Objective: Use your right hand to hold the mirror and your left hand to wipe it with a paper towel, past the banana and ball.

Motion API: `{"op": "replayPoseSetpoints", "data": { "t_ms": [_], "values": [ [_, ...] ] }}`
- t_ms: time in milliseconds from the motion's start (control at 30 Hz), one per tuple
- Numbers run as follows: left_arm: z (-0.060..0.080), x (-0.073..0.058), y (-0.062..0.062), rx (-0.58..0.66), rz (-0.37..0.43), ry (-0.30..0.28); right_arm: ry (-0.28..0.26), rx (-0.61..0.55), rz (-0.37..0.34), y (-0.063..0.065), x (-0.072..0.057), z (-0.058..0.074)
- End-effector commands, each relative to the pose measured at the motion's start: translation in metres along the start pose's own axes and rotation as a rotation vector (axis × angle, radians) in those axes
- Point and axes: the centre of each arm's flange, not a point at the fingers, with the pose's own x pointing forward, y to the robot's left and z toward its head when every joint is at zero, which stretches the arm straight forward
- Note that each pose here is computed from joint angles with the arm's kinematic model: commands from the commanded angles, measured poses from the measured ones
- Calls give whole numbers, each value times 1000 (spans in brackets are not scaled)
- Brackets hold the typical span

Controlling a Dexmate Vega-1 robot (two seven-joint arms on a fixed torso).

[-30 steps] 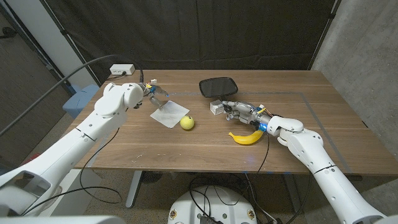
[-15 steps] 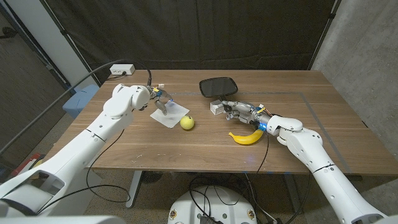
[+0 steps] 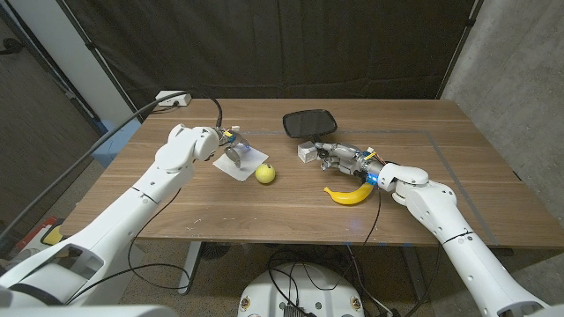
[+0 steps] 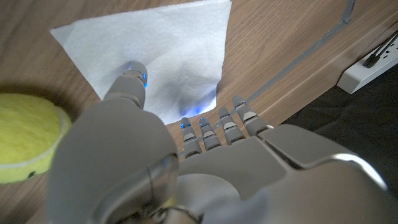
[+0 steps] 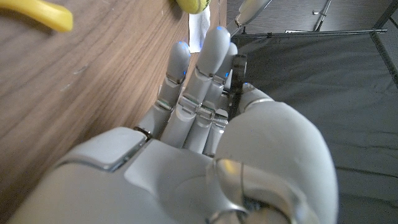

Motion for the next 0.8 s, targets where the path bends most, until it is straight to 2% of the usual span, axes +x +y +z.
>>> {"op": "replayPoseSetpoints", "data": {
  "t_ms": [33, 100, 367, 667, 800],
  "values": [
    [10, 8, -9, 30, -4, -16, 1, 2, 1, 0, 1, 0],
    [11, 8, -10, 37, 6, -22, 1, 5, -1, -1, 1, 0],
    [15, 8, -16, 57, 129, -47, 3, 7, -7, -1, 1, -1],
    [15, 10, -24, 52, 180, -51, 10, 11, -11, -2, 0, 0],
    [14, 7, -25, 40, 255, -56, 13, 10, -8, -2, 2, 0]
  ]
}}
